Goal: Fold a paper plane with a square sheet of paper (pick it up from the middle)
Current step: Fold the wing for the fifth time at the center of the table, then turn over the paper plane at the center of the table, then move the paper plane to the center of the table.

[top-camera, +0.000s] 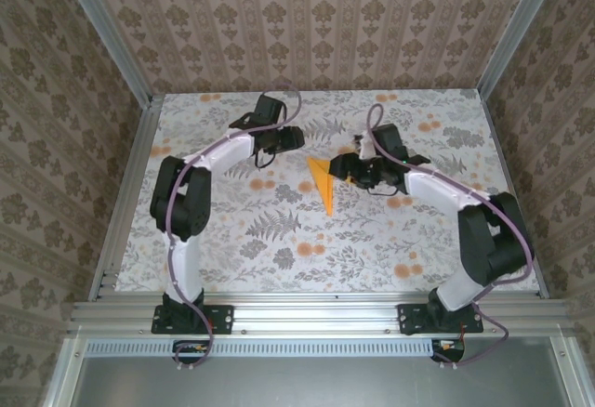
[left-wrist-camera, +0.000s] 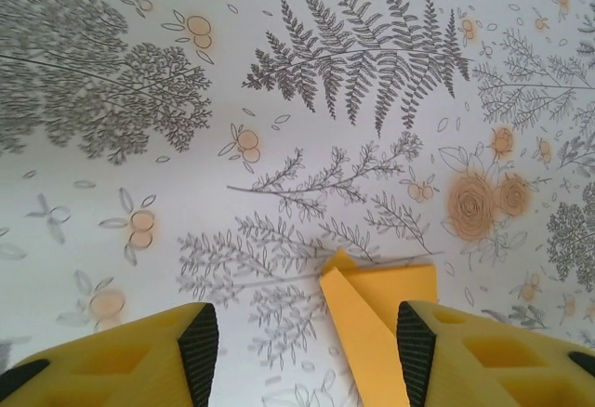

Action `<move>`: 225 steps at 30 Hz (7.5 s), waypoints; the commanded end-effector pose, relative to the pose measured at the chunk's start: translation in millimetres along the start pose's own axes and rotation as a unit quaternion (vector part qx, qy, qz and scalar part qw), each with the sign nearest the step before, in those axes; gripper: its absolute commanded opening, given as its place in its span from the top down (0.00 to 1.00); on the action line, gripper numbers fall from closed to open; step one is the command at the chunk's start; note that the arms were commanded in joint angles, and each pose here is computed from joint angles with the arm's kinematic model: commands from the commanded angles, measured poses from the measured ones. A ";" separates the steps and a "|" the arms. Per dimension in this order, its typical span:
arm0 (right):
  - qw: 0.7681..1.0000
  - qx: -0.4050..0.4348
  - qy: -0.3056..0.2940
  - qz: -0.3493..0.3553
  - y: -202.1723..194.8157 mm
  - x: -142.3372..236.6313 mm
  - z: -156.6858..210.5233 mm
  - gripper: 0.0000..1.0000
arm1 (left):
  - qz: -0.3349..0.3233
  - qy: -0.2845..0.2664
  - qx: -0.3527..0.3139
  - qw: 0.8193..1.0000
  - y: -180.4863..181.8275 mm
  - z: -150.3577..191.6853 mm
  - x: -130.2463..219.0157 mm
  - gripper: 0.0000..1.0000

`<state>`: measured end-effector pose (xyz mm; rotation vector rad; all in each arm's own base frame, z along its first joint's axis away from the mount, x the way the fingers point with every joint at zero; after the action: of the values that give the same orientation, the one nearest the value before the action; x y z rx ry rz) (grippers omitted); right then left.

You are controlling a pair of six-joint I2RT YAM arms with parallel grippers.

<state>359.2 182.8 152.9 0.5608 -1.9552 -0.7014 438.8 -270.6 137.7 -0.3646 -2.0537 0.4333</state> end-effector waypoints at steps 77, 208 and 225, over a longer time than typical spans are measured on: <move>0.967 0.132 0.139 0.170 -20.4 -90.8 68.0 0.29 | 0.107 0.121 0.106 0.981 7.6 127.0 -30.1 0.98; 0.871 0.210 0.141 0.421 -52.1 -90.9 25.6 0.90 | 0.000 0.007 0.148 0.989 93.2 73.6 48.3 0.50; 0.899 0.194 0.103 0.379 -21.2 -84.0 10.8 0.64 | -0.089 -0.061 0.131 0.985 115.2 63.8 99.5 0.47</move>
<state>387.7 216.6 50.3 0.0323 -1.8438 0.2866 349.5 -153.8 118.9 -0.0583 -2.0320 0.6785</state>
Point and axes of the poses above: each hand's point on the last joint's axis, 136 mm out from that joint toward the fingers, its own x axis back along the fingers, its own y axis along the line the jaws close on, z = x × y, the point moved 3 cm from there along x, back along the fingers, and after that the axes turned 4 degrees about x, right-handed, at the moved point
